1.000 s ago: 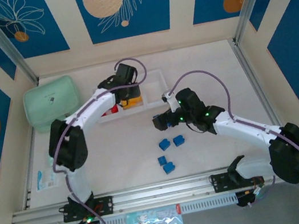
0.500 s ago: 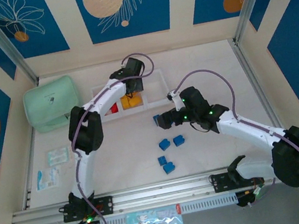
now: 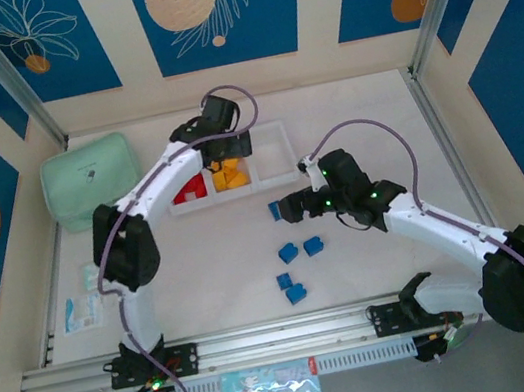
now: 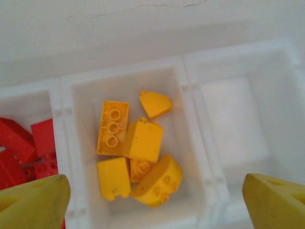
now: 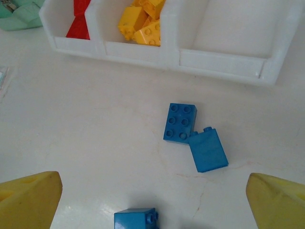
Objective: Sort the legos into containers by color
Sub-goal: Pick up the lego from the bottom-center of the table.
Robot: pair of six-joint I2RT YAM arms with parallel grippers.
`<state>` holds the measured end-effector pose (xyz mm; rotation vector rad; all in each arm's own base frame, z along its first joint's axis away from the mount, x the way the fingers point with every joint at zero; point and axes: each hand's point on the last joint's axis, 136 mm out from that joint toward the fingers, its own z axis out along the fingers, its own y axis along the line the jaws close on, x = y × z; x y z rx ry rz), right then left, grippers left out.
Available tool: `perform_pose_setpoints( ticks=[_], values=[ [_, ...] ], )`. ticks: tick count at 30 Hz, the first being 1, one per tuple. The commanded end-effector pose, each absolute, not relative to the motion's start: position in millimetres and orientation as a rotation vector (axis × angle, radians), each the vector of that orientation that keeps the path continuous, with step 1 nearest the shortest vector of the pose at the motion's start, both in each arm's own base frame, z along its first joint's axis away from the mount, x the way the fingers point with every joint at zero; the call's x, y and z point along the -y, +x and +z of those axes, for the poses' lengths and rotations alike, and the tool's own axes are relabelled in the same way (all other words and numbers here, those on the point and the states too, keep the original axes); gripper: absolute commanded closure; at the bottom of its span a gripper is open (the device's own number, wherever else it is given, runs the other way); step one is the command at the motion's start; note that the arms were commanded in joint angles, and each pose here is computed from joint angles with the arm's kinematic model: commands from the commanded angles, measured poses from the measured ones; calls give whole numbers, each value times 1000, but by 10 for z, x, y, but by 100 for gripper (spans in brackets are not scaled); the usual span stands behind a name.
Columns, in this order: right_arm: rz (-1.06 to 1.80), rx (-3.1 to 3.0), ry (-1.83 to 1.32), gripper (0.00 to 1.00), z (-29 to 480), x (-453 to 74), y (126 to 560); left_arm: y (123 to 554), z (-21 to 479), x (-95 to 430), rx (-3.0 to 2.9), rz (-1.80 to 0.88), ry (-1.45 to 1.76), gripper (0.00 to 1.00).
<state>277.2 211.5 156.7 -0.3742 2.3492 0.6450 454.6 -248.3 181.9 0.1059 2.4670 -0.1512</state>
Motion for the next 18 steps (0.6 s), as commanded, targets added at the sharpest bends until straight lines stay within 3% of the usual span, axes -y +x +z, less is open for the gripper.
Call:
perform_pose_setpoints(
  ticks=[1, 18],
  values=[
    [608, -2389, -297, 1, 1621, -2011, 2773, 4252, 1913, 2583, -2476, -268, 163, 2],
    [528, -2717, -123, 3, 1135, -1775, 2480, 2727, 1654, 2608, -2501, -641, 161, 1]
  ],
)
